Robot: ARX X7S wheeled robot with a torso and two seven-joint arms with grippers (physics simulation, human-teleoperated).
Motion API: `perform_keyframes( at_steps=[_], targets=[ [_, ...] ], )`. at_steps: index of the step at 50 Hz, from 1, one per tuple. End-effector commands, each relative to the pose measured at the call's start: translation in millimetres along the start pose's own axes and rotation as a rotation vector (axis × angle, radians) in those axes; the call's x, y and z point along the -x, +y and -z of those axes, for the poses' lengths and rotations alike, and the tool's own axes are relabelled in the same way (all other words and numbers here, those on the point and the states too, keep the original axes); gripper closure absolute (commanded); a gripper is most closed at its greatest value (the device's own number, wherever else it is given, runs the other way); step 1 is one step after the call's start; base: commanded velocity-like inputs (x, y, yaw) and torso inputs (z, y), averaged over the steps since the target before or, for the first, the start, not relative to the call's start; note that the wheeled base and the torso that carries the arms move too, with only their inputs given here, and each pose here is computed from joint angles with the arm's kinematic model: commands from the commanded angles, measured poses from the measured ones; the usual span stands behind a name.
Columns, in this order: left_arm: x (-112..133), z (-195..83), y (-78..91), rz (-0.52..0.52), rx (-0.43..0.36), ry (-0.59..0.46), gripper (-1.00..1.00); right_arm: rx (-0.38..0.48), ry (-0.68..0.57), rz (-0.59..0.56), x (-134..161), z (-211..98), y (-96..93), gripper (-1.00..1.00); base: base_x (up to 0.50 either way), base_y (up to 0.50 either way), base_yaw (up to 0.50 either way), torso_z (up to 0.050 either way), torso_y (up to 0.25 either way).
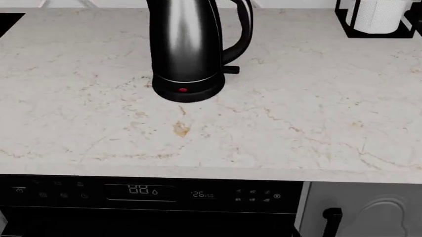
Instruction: Close the lid of the electric kettle.
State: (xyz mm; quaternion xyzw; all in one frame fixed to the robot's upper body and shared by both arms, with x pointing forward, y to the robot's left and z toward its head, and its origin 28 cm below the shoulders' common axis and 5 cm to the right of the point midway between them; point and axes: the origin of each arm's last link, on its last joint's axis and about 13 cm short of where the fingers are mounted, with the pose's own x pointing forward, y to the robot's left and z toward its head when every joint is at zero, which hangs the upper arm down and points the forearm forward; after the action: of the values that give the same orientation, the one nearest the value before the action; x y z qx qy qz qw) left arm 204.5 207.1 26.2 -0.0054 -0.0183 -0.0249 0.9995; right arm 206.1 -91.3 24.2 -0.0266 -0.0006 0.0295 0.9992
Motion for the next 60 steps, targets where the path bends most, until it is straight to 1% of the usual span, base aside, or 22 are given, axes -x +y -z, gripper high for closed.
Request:
perform_keyframes(
  at_steps=[1, 4, 7, 9, 11, 13, 20, 25, 27, 31, 33, 35, 36, 37, 40, 41, 42, 44, 45, 46, 54, 60],
  targets=[
    [3, -35, 7.7, 0.016, -0.044, 0.025, -1.00, 0.044, 0.050, -0.008, -2, -21, -5.7, -1.00, 0.00, 0.00, 0.00, 0.000, 0.000],
    [8, -56, 11.2, 0.026, -0.053, 0.001, -1.00, 0.051, 0.039, -0.018, 1, -38, -8.9, -1.00, 0.00, 0.00, 0.00, 0.000, 0.000],
    [13, -70, 12.2, 0.031, -0.053, -0.012, -1.00, 0.072, 0.019, -0.018, 5, -52, -11.6, -1.00, 0.00, 0.00, 0.00, 0.000, 0.000],
    [17, -77, 12.0, 0.038, -0.052, -0.021, -1.00, 0.073, 0.012, -0.017, 8, -58, -13.0, -1.00, 0.00, 0.00, 0.00, 0.000, 0.000],
    [17, -77, 12.0, 0.038, -0.052, -0.021, -1.00, 0.073, 0.012, -0.017, 8, -58, -13.0, -1.00, 0.00, 0.00, 0.00, 0.000, 0.000],
    [25, -92, 12.1, 0.047, -0.045, -0.039, -1.00, 0.086, -0.013, -0.019, 15, -74, -14.3, -1.00, 0.00, 0.00, 0.00, 0.000, 0.000],
    [32, -112, 14.9, 0.044, -0.045, -0.073, -1.00, 0.118, -0.043, -0.024, 24, -96, -17.8, -1.00, 0.00, 0.00, 0.00, 0.000, 0.000],
    [35, -124, 18.0, 0.048, -0.052, -0.086, -1.00, 0.138, -0.072, -0.002, 28, -111, -24.9, -1.00, 0.00, 0.00, 0.00, 0.000, 0.000],
    [40, -136, 17.2, 0.058, -0.058, -0.101, -1.00, 0.135, -0.079, 0.002, 28, -116, -28.1, -1.00, 0.00, 0.00, 0.00, 0.000, 0.000],
    [38, -146, 17.7, 0.077, -0.069, -0.106, -1.00, 0.142, -0.087, -0.001, 27, -126, -32.4, -1.00, 0.00, 0.00, 0.00, 0.000, 0.000],
    [38, -153, 19.6, 0.082, -0.084, -0.115, -1.00, 0.137, -0.096, -0.006, 27, -137, -36.0, -1.00, 0.00, 0.00, 0.00, 0.000, 0.000],
    [36, -163, 21.9, 0.074, -0.119, -0.149, -1.00, 0.162, -0.112, -0.004, 28, -150, -38.6, -1.00, 0.00, 0.00, 0.00, 0.000, 0.000],
    [37, -166, 22.0, 0.079, -0.118, -0.148, -1.00, 0.163, -0.115, -0.005, 28, -153, -39.4, -1.00, 0.00, 0.00, 0.00, 0.000, 0.000],
    [36, -175, 23.1, 0.076, -0.142, -0.168, -1.00, 0.171, -0.122, -0.001, 28, -159, -41.5, -1.00, 0.00, 0.00, 0.00, 0.000, 0.000],
    [35, -192, 25.2, 0.066, -0.177, -0.197, -1.00, 0.198, -0.140, 0.008, 28, -171, -44.9, -1.00, 0.00, 0.00, 0.00, 0.000, 0.000],
    [36, -196, 25.6, 0.071, -0.174, -0.198, -1.00, 0.199, -0.145, 0.005, 28, -174, -45.5, -1.00, 0.00, 0.00, 0.00, 0.000, 0.000],
    [36, -202, 26.5, 0.065, -0.194, -0.218, -1.00, 0.214, -0.153, 0.011, 29, -180, -46.8, -1.00, 0.00, 0.00, 0.00, 0.000, 0.000],
    [36, -209, 27.5, 0.077, -0.189, -0.219, -1.00, 0.235, -0.164, 0.012, 30, -190, -48.3, -1.00, 0.00, 0.00, 0.00, 0.000, 0.000],
    [36, -214, 28.1, 0.070, -0.203, -0.231, -1.00, 0.236, -0.167, 0.010, 31, -195, -49.4, -1.00, 0.00, 0.00, 0.00, 0.000, 0.000],
    [35, -218, 28.8, 0.074, -0.200, -0.234, -1.00, 0.240, -0.166, 0.005, 30, -199, -50.6, -1.00, 0.00, 0.00, 0.00, 0.000, 0.000],
    [32, -239, 31.2, 0.084, -0.194, -0.238, -1.00, 0.232, -0.145, -0.012, 29, -216, -55.4, -1.00, 0.00, 0.00, 0.00, 0.000, 0.000],
    [31, -252, 30.1, 0.092, -0.206, -0.260, -1.00, 0.287, -0.163, -0.024, 27, -242, -54.6, -1.00, 0.00, 0.00, 0.00, 0.000, 0.000]
  ],
)
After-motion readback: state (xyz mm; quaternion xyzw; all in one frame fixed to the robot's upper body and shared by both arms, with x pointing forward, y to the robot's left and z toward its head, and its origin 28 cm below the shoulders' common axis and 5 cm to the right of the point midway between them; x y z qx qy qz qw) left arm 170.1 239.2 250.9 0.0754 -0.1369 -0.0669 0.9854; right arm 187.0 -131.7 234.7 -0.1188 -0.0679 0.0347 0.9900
